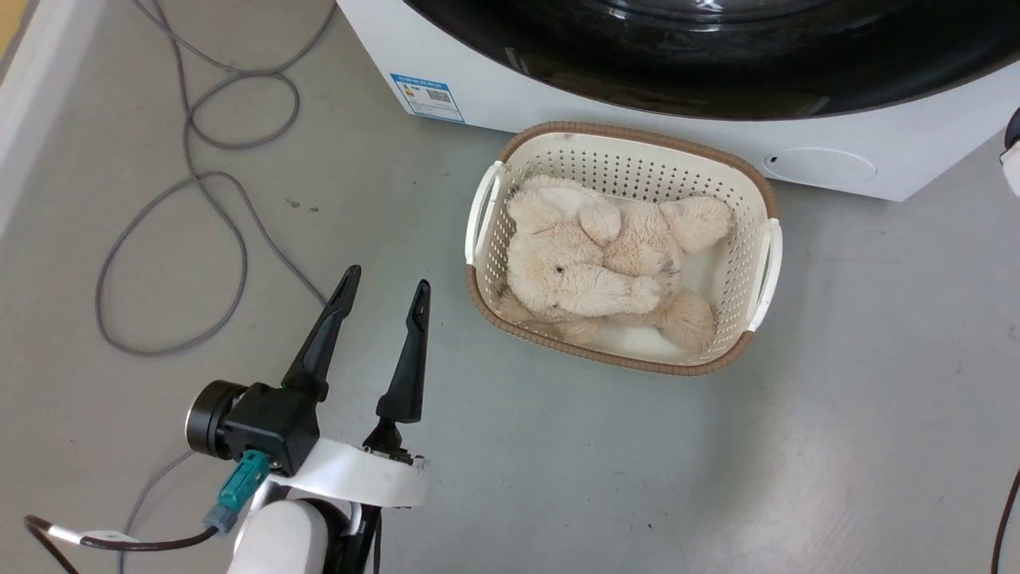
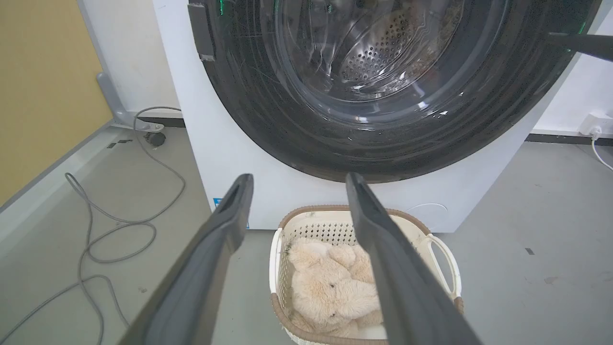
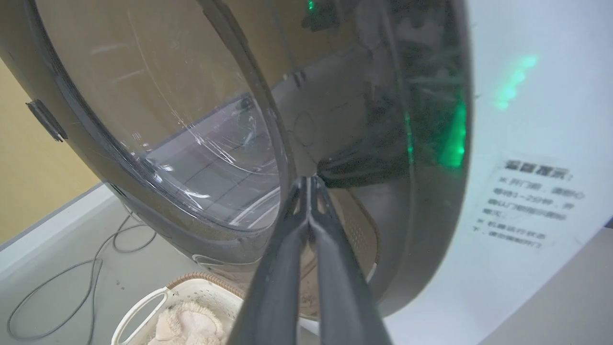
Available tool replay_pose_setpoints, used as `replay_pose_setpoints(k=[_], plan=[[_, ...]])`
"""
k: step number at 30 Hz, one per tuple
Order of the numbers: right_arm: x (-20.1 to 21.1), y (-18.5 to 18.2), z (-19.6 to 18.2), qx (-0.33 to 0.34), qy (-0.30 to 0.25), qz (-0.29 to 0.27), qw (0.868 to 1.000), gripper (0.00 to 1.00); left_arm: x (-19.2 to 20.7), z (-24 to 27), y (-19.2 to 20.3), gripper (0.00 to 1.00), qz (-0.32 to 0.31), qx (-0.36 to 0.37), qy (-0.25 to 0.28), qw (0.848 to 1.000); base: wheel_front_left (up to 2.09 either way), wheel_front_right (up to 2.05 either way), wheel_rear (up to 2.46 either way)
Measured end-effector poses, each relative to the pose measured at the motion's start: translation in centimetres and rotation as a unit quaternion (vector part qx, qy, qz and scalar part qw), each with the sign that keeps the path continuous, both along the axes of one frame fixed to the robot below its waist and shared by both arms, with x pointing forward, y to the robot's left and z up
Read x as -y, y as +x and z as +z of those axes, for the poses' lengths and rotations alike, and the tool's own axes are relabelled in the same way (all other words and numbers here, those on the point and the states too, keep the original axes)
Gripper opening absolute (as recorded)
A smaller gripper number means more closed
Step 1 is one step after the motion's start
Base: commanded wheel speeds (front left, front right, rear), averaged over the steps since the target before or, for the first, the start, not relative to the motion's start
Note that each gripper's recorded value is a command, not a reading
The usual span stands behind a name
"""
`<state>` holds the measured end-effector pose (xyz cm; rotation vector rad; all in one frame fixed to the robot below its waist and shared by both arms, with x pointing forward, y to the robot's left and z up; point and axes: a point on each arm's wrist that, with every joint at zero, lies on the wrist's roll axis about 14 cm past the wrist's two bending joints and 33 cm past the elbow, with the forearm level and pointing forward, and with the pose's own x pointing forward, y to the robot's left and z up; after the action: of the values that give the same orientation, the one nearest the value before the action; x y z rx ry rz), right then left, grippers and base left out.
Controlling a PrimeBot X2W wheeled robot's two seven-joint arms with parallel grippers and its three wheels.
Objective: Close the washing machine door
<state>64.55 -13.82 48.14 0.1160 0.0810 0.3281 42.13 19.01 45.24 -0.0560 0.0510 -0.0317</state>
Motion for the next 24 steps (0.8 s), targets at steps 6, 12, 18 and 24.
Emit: replay_pose_setpoints(k=[6, 12, 18, 24], plan=[[0.1, -0.3, 0.4, 0.0, -0.008, -0.001, 1.0, 0.0, -0.3, 0.7, -0.1, 1.0, 0.011, 0.008, 0.003, 1.0, 0.0, 0.0, 0.0], [1.0, -2.0, 2.9, 0.035, -0.004, -0.012, 0.999, 0.0, -0.4, 2.2, -0.6, 1.0, 0.014, 0.027, 0.0, 1.0, 0.0, 0.0, 0.0], [1.8, -7.0, 3.3, 0.045, -0.013, -0.01, 0.999, 0.0, -0.5, 3.5, -2.2, 1.0, 0.022, 0.041, -0.005, 0.999, 0.0, 0.0, 0.0], [4.0, -13.0, 5.6, 0.085, -0.004, -0.041, 0.996, 0.0, 0.1, 5.0, -3.6, 1.0, 0.018, 0.06, -0.011, 0.998, 0.0, 0.0, 0.0]])
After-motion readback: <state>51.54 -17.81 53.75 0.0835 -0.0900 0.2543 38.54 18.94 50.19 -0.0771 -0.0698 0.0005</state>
